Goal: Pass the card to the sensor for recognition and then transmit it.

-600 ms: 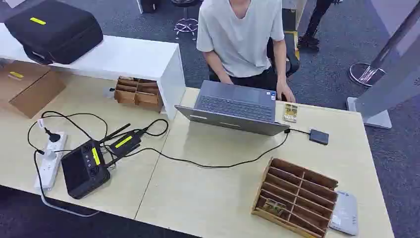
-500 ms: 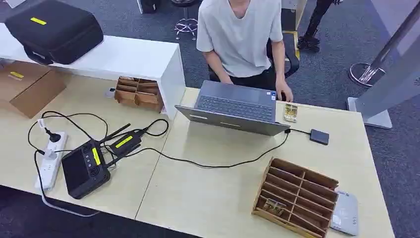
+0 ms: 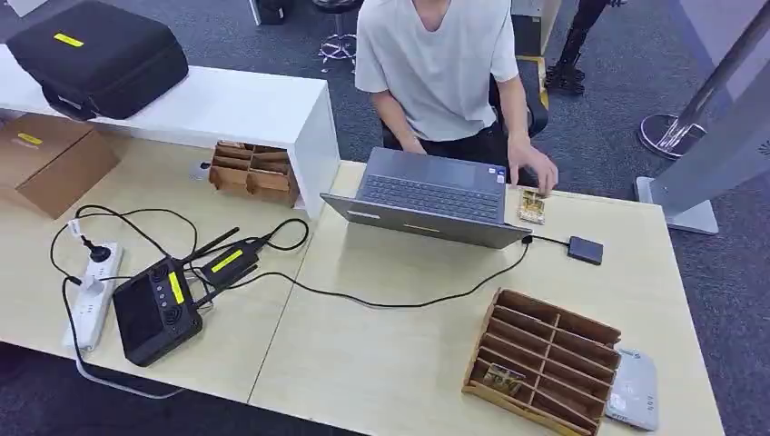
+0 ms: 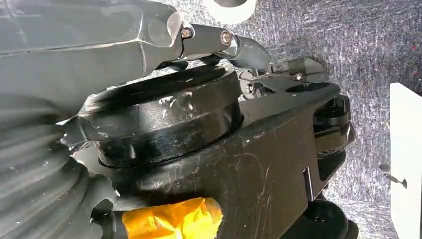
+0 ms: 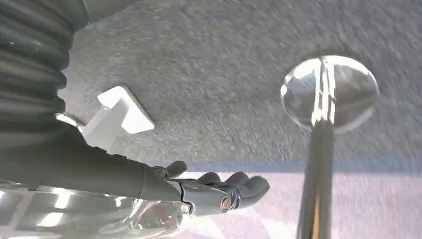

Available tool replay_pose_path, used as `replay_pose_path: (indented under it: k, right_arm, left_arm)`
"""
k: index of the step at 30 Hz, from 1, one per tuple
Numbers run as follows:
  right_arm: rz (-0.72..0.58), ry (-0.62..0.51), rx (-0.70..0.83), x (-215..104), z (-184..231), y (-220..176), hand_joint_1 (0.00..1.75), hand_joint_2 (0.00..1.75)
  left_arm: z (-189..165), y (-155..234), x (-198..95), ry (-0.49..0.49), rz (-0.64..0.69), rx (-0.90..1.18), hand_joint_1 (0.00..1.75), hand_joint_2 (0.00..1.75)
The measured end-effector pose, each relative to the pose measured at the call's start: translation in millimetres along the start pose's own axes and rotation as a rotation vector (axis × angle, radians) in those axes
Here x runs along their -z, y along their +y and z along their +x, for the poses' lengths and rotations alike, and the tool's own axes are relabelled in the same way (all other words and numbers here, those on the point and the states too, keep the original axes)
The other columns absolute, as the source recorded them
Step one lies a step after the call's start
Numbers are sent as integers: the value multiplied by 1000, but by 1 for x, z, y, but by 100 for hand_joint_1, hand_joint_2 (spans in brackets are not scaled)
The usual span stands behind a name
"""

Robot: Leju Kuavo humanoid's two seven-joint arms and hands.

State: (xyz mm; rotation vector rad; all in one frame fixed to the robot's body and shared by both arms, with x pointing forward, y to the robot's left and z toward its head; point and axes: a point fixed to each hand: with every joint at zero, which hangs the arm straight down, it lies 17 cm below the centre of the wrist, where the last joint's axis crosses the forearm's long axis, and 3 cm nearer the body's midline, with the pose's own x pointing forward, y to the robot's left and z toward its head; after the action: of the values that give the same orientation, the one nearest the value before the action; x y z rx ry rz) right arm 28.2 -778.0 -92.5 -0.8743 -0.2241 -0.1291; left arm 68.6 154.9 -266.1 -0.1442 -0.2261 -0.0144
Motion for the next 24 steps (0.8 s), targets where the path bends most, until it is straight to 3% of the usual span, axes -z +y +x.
replay_pose_path:
  k: [11, 19, 24]
  right_arm:
    - [-159, -64, 160, 7, 38, -114, 0, 175]
    - [-267, -250, 163, -12, 110, -231, 0, 175]
    - [-300, -365, 173, -26, 149, -264, 0, 175]
  left_arm:
    - [0, -1, 0, -9, -8, 1, 0, 175]
    - [-1, 2, -1, -20, -22, 14, 0, 175]
    - [-1, 1, -1, -19, -25, 23, 0, 175]
